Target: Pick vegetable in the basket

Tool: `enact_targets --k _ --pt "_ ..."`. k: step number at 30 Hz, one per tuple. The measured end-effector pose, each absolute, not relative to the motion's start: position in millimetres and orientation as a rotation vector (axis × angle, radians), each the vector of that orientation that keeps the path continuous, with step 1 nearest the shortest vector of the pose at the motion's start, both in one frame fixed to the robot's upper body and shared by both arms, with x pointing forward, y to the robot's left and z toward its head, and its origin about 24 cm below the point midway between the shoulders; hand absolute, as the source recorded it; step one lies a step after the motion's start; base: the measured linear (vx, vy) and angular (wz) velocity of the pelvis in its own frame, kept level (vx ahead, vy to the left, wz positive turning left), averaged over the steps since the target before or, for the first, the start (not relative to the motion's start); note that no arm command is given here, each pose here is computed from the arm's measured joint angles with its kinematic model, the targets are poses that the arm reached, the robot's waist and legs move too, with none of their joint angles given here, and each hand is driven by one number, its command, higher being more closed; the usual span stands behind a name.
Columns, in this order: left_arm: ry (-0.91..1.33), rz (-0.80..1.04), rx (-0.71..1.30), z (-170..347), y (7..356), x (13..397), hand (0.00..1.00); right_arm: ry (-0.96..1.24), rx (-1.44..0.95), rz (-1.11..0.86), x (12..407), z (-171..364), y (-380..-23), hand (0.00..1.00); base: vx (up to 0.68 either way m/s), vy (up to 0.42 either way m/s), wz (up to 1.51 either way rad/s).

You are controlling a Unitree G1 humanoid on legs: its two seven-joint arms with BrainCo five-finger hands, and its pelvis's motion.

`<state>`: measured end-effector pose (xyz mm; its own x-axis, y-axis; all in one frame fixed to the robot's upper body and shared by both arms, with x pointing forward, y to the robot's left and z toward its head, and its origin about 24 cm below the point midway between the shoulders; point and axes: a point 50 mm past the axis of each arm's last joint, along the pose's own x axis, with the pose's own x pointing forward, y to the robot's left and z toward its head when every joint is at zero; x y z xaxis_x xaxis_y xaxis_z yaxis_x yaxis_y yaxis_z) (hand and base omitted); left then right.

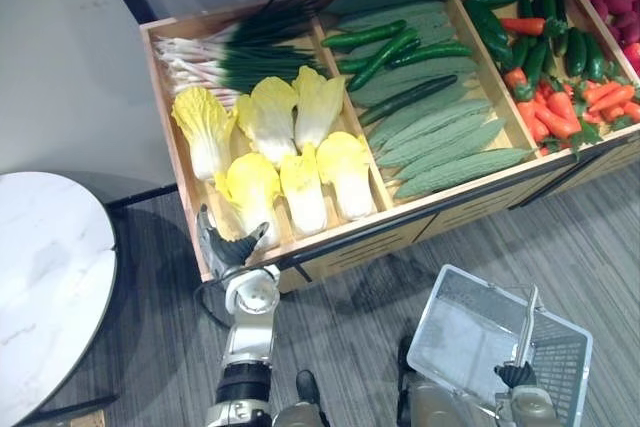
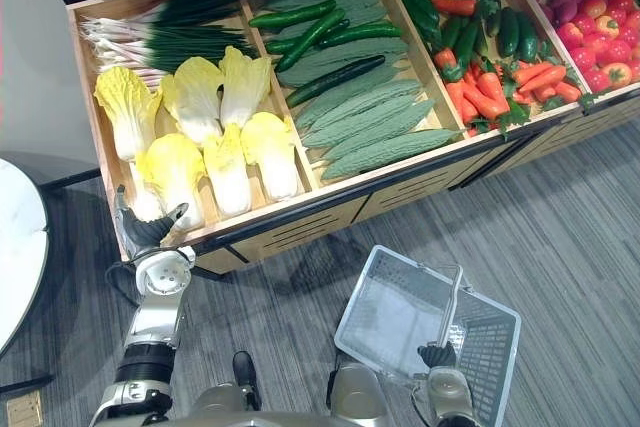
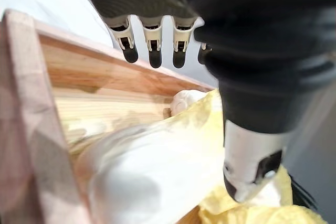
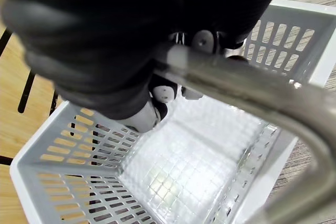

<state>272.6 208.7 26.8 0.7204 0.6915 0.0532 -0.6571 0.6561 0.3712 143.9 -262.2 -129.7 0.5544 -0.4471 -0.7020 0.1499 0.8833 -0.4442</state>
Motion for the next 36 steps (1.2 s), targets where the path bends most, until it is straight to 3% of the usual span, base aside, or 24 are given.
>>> enact_targets --k 17,18,36 --pt "0.163 0.762 0.386 25 212 299 0.0 0.847 -0.392 -0.301 169 -121 -254 1.0 0.01 -0.015 -0.07" --pt "0.171 0.763 0.389 24 212 300 1.0 0.846 -0.392 -0.302 169 -121 -254 1.0 0.02 -0.018 -0.04" --pt "0.274 0.807 0.408 2 237 300 1.0 0.846 -0.411 -0.267 166 -123 -250 1.0 0.0 -0.018 -0.04"
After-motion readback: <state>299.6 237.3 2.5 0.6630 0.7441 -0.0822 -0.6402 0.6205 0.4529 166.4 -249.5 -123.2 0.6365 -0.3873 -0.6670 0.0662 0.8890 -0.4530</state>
